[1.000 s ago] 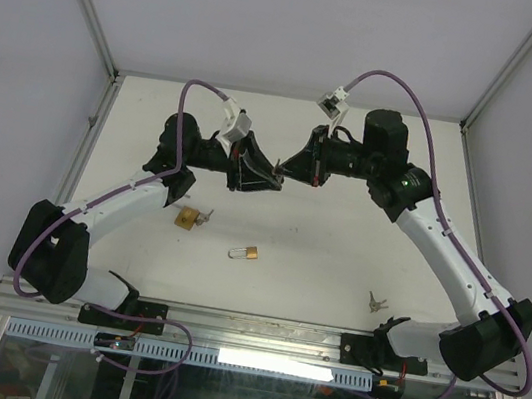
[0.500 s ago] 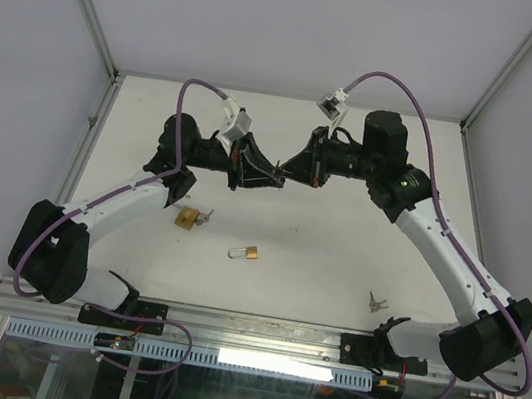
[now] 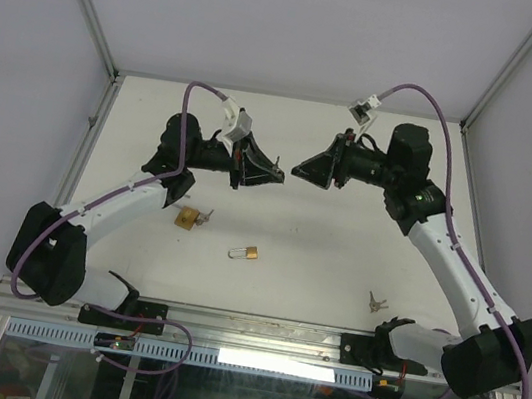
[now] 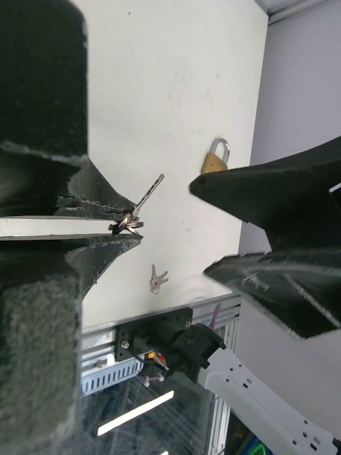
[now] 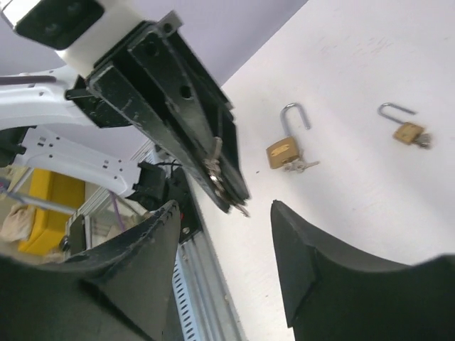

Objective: Unlock with the key

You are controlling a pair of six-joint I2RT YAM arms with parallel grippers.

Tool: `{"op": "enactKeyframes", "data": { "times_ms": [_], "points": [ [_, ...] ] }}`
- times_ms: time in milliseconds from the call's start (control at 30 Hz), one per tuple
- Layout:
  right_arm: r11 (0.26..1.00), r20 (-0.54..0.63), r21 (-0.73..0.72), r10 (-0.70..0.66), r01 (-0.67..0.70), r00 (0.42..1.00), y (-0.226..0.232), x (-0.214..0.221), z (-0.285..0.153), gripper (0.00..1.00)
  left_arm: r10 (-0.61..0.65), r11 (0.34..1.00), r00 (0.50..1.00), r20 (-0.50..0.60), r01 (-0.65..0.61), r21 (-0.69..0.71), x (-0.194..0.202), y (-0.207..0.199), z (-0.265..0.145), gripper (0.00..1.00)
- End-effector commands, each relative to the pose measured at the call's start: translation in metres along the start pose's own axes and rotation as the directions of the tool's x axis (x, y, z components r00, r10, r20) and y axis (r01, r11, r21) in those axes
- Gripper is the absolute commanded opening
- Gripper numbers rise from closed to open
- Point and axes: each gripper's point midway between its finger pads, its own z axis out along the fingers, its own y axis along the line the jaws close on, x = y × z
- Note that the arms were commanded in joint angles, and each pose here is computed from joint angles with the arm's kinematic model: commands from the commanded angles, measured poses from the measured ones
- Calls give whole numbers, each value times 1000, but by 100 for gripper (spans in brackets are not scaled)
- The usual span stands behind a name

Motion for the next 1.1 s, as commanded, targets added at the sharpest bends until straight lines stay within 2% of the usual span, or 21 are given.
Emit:
{"op": "enactKeyframes", "data": {
  "times_ms": [0, 67, 167, 233, 333, 600, 733, 867, 933, 1000, 1033, 1067],
  "points": [
    [995, 144, -81, -52, 64, 988, 22, -30, -23, 60, 151, 989, 989, -2, -151, 4, -12, -8, -1, 0],
    [993, 143, -91, -58, 72, 988, 24, -30, -25, 66, 194, 981, 981, -26, -194, 13, -9, -9, -1, 0],
    [993, 144, -94, -62, 76, 988, 22, -32, -22, 67, 238, 969, 970, -39, -240, -64, -10, 1, -2, 0],
    [996, 183, -92, 19, -2, 983, 21, -37, -18, 63, 253, 959, 967, -38, -256, -119, -14, 7, -3, 0],
    [990, 252, -142, 34, 2, 967, 28, -39, -6, 57, 262, 956, 965, -27, -263, -127, -16, 4, 0, 0],
    [989, 186, -150, 47, -19, 981, 18, -25, 13, 60, 206, 971, 978, 12, -203, -129, -21, -1, 3, 0],
    [981, 161, -191, 42, -10, 986, 23, -22, 14, 50, 181, 977, 983, 37, -176, -123, -25, -4, 4, 0],
    [984, 198, -178, 50, -15, 979, 17, -34, -5, 54, 25, 973, 989, 146, 10, -231, -46, 10, 2, 0],
    [990, 210, -139, 34, -5, 977, 11, -34, -13, 55, -70, 966, 973, 221, 122, -229, -57, 12, -1, 0],
    [991, 176, -121, 80, -59, 981, 14, -29, -17, 55, -172, 952, 944, 280, 232, -197, -65, 11, -2, 0],
    [990, 163, -114, 98, -80, 982, 15, -26, -19, 55, -184, 951, 937, 296, 246, -187, -69, 11, -2, 0],
    [996, 204, -25, -73, 80, 976, 1, -30, -19, 53, -195, 949, 933, 303, 257, -180, -72, 11, -2, 0]
  ]
}}
